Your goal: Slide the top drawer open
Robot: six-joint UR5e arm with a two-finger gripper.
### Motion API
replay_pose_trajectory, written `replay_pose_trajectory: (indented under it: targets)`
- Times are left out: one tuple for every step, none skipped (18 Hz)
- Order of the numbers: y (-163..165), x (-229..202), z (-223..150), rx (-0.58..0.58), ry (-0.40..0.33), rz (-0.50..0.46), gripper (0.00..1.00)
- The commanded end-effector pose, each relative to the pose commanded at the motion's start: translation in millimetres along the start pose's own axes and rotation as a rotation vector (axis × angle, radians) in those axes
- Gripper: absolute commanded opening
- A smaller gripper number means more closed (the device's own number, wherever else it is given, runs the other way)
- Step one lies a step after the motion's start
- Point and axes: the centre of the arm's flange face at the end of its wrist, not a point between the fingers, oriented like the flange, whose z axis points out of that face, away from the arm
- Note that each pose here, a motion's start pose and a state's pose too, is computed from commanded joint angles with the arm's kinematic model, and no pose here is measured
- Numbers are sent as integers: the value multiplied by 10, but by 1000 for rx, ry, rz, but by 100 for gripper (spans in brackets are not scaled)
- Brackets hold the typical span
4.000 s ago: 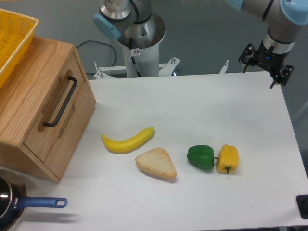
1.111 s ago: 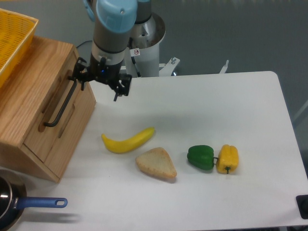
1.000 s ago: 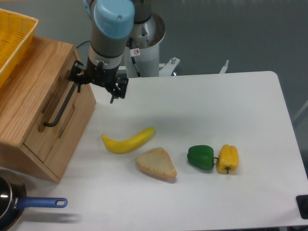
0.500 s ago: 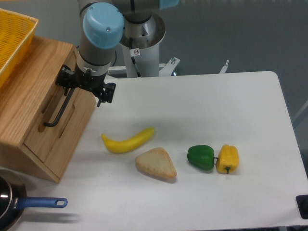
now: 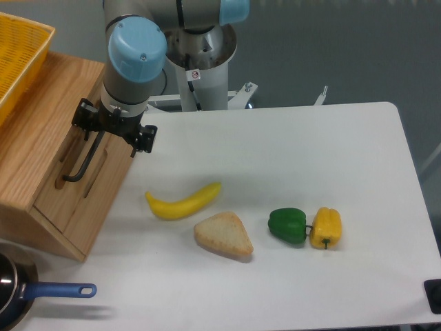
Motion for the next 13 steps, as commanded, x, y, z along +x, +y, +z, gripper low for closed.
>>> replay_pose_trajectory:
  targets:
    - [0, 0, 0, 0, 0, 0, 100]
    - [-3, -4, 7, -1, 1, -1, 100]
    - [-13, -18, 29, -5, 2, -2, 100]
    - [-15, -16, 47, -8, 3, -2, 100]
    - [-15, -16, 47, -9, 3, -2, 100]
    - [-15, -22, 61, -11, 4, -3, 100]
    - [-18, -27, 68, -12, 5, -4, 100]
    - [-19, -19, 72, -13, 5, -2, 100]
    - [-19, -11, 75, -14, 5, -1, 100]
    - [-24, 15, 95, -18, 4, 4, 100]
    - [-35, 25, 108, -19, 5, 6, 100]
    - [-37, 29, 120, -22, 6, 6, 100]
    - [-35, 27, 127, -23, 6, 5, 100]
